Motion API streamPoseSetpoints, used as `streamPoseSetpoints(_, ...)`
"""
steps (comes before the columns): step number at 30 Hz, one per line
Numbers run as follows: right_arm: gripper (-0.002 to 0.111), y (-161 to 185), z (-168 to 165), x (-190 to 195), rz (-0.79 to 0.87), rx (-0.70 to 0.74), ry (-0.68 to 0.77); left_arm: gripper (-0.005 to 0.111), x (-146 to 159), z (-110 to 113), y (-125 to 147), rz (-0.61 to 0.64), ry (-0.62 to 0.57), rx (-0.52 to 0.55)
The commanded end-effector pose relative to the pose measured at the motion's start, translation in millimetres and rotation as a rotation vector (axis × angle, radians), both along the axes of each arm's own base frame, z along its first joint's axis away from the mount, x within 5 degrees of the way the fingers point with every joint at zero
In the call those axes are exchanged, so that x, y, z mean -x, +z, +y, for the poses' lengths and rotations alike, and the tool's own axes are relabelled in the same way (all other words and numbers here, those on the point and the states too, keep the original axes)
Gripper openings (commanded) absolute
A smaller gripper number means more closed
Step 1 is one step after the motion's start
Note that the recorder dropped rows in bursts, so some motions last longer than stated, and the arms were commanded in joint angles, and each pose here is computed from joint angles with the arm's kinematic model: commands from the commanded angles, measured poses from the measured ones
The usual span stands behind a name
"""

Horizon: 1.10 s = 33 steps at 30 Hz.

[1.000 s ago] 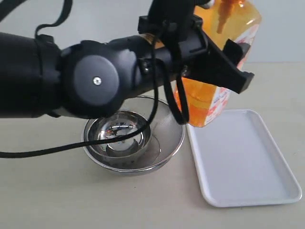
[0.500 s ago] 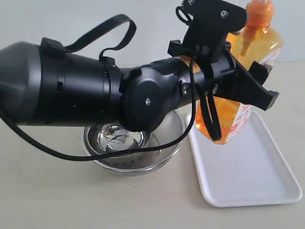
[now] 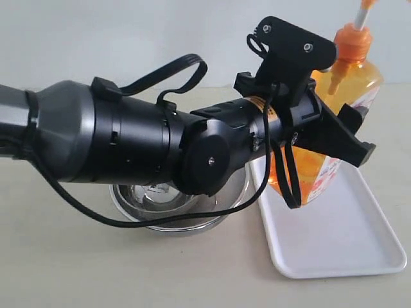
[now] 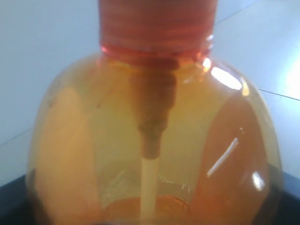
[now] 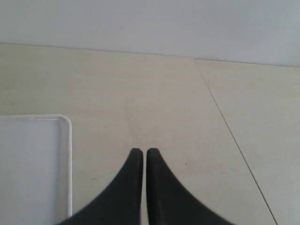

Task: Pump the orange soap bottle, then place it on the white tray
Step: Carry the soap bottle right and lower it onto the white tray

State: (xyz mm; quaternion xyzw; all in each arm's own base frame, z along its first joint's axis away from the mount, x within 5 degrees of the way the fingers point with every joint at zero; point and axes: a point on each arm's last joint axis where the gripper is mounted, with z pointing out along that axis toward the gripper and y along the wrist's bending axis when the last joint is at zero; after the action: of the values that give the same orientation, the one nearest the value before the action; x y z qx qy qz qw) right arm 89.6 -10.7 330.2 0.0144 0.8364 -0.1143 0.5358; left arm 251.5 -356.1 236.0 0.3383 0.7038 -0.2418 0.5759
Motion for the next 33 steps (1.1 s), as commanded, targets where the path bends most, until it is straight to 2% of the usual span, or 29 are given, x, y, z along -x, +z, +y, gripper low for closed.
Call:
streamPoseSetpoints(1, 0.0, -2.1, 0.7, -0.1, 0.007, 0.016, 0.014, 0.005, -1.9, -2.8, 18.9, -0.093, 0.014, 0.088)
streamPoseSetpoints(33, 0.0, -2.6, 1.4, 0.0, 0.016, 0.027, 0.028, 0.005, -2.2, -2.9, 22.4, -0.124, 0.015, 0.114)
